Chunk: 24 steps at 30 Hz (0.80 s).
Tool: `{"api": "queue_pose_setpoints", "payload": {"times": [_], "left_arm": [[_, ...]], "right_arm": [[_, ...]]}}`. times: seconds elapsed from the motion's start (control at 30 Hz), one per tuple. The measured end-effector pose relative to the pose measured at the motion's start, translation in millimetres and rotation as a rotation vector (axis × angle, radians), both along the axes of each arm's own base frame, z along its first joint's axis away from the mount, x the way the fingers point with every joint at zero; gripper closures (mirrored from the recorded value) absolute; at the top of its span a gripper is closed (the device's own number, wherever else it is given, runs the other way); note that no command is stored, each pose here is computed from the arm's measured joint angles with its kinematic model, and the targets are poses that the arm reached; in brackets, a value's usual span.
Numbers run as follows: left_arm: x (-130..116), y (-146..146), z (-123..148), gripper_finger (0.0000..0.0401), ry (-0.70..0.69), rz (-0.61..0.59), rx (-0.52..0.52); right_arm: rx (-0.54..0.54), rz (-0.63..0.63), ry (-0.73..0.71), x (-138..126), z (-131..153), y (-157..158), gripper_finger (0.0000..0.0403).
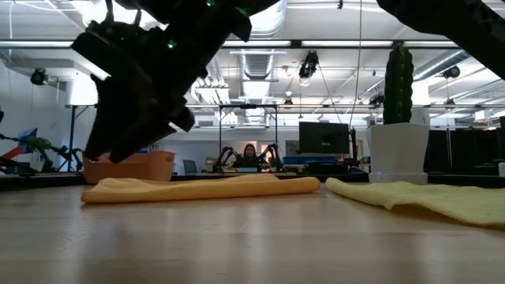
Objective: Roll microfiber towels into tight, uniform cylinder then place into a basket
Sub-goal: Fold the orange towel
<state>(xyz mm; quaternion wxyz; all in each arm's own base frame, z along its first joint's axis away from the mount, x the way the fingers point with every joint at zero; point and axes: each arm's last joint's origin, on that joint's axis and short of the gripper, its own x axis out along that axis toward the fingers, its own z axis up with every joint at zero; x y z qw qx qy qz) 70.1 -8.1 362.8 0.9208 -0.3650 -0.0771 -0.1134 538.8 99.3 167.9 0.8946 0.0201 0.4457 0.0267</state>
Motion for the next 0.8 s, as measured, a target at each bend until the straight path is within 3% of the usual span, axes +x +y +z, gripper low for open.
{"api": "queue_pose_setpoints", "payload": {"times": [0.2, 0.8], "left_arm": [[2, 0, 0, 0.0401, 0.003, 0.001, 0.0], [7, -1, -4, 0.0401, 0.043, -0.004, -0.027]], "right_arm": [[-0.018, 0.047, -0.028, -1, -16, 10, 0.0211], [0.02, -0.008, -0.074, -5, -52, 6, 0.0212]]}}
